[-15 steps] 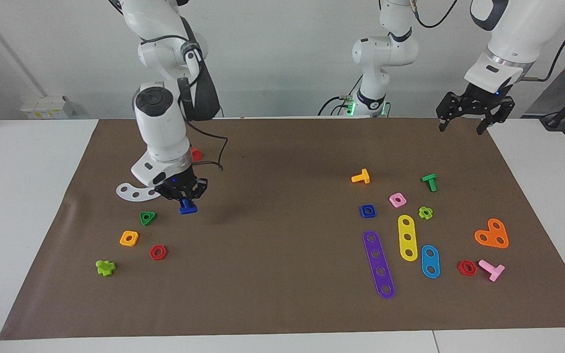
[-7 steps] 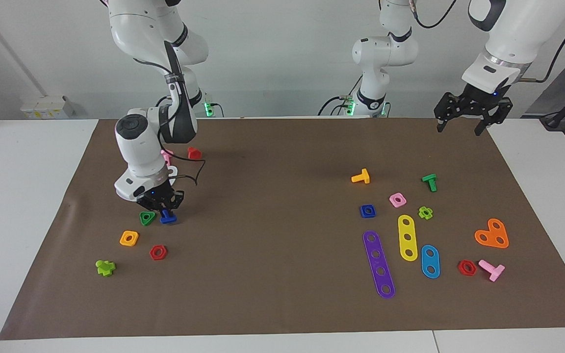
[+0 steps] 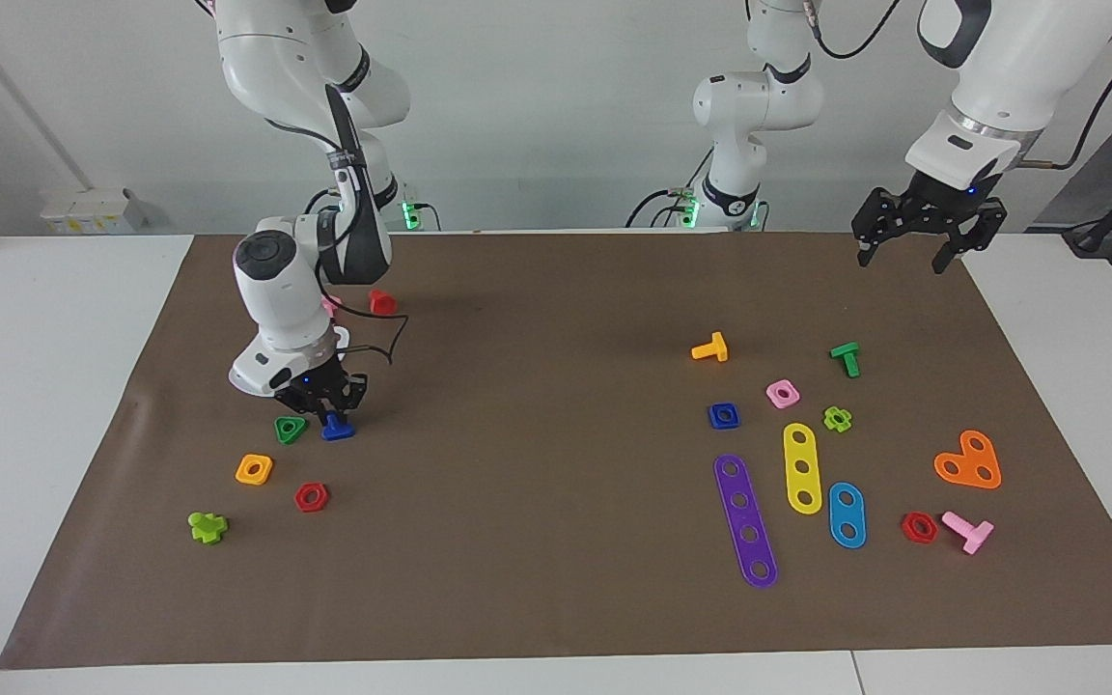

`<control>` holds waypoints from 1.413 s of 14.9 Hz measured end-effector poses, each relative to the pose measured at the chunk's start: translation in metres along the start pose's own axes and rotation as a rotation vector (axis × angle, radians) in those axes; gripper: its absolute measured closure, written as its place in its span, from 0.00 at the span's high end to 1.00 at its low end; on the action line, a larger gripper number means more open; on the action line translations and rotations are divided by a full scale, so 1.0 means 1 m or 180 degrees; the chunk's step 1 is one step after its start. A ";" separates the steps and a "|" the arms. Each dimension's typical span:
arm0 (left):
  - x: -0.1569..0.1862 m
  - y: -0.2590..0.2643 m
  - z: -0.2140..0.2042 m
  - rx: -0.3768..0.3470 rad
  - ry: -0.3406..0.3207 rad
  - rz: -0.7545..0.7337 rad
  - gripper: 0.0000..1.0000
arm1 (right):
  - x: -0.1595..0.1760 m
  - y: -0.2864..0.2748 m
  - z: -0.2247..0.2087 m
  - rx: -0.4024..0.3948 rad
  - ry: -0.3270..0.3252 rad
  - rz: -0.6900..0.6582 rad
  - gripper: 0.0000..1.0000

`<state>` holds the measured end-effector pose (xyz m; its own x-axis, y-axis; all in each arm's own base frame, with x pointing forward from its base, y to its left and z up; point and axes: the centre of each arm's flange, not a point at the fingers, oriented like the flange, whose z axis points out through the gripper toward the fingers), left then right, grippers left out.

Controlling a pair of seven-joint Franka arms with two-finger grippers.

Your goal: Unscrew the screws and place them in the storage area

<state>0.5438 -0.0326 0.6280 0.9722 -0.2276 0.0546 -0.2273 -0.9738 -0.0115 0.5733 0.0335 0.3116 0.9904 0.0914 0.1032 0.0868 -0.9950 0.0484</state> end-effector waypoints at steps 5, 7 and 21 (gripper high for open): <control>-0.011 0.002 0.000 -0.0036 -0.0208 0.0002 1.00 | 0.026 0.001 -0.049 0.0000 0.0000 0.0447 0.96; -0.016 0.003 -0.005 -0.0038 -0.0226 0.0002 1.00 | 0.043 0.008 -0.106 -0.0019 -0.0057 0.0540 1.00; -0.018 0.000 -0.006 -0.0041 -0.0233 -0.0021 1.00 | -0.010 0.060 -0.289 0.0038 -0.0526 0.0846 1.00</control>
<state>0.5256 -0.0280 0.6334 0.9751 -0.2211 -0.0185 -0.2211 -0.9752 0.0014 0.5372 -0.0159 0.6007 0.9826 -0.1784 -0.0522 -0.1771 -0.9838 0.0294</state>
